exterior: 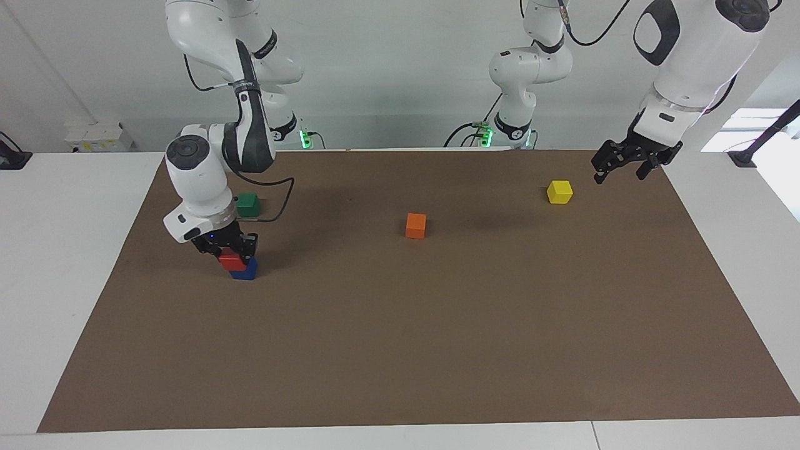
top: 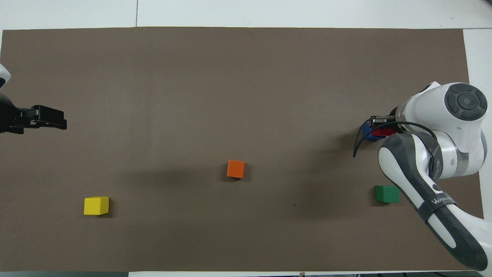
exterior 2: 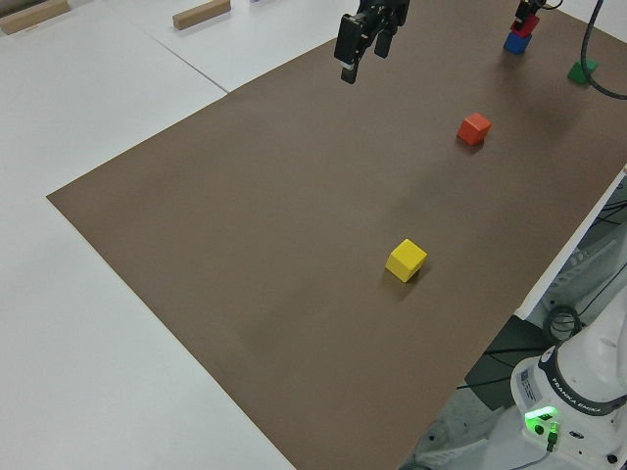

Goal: Transfer red block to right arm and stack on blue block
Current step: 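Open the right gripper and retract it from the stacked cubes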

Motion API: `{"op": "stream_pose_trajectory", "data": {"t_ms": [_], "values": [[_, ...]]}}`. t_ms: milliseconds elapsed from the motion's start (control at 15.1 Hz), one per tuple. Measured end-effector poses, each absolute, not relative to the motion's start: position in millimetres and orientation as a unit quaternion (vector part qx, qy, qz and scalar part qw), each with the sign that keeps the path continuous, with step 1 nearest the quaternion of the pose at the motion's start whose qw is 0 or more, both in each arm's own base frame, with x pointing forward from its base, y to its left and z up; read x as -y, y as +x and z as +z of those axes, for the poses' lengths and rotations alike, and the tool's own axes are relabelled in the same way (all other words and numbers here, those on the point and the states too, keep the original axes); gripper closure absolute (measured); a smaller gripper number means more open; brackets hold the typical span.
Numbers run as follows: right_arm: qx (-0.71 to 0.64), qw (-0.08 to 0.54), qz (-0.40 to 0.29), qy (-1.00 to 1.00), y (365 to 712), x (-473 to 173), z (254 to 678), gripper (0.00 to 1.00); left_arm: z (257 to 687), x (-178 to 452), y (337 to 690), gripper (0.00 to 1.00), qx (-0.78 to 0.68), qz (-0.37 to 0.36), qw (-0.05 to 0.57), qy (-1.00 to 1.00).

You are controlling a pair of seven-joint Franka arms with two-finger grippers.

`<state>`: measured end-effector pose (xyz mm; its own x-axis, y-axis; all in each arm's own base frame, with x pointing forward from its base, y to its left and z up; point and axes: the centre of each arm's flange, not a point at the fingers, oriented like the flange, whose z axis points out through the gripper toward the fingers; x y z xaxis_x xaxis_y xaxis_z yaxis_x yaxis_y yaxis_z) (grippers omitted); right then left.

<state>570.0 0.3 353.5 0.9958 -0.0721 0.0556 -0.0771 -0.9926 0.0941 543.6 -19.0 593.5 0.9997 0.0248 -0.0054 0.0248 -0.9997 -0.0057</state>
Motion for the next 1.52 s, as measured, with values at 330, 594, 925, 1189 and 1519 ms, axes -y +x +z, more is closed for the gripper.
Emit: {"op": "stream_pose_trajectory", "data": {"t_ms": [330, 594, 925, 1189, 1519], "values": [[0.038, 0.048, 0.026, 0.998, 570.0, 0.6, 353.7, 0.44, 593.4, 19.0, 543.6, 0.0, 0.012, 0.003, 0.003, -1.0], [0.038, 0.048, 0.026, 0.998, 570.0, 0.6, 353.6, 0.39, 593.5, 18.9, 543.6, 0.0, 0.012, 0.003, 0.003, -1.0], [0.04, 0.048, 0.023, 0.998, 572.2, 1.1, 358.8, 0.0, 593.5, 14.6, 543.7, 0.0, 0.016, 0.003, 0.003, -1.0], [0.035, 0.054, 0.006, 0.998, 580.2, 1.2, 387.9, 0.0, 593.5, 13.2, 543.8, 0.0, 0.018, 0.003, 0.003, -1.0], [-0.008, 0.039, 0.002, 0.999, 590.4, -1.9, 487.8, 0.0, 593.5, 13.2, 543.8, 0.0, 0.018, 0.003, 0.003, -1.0]]}}
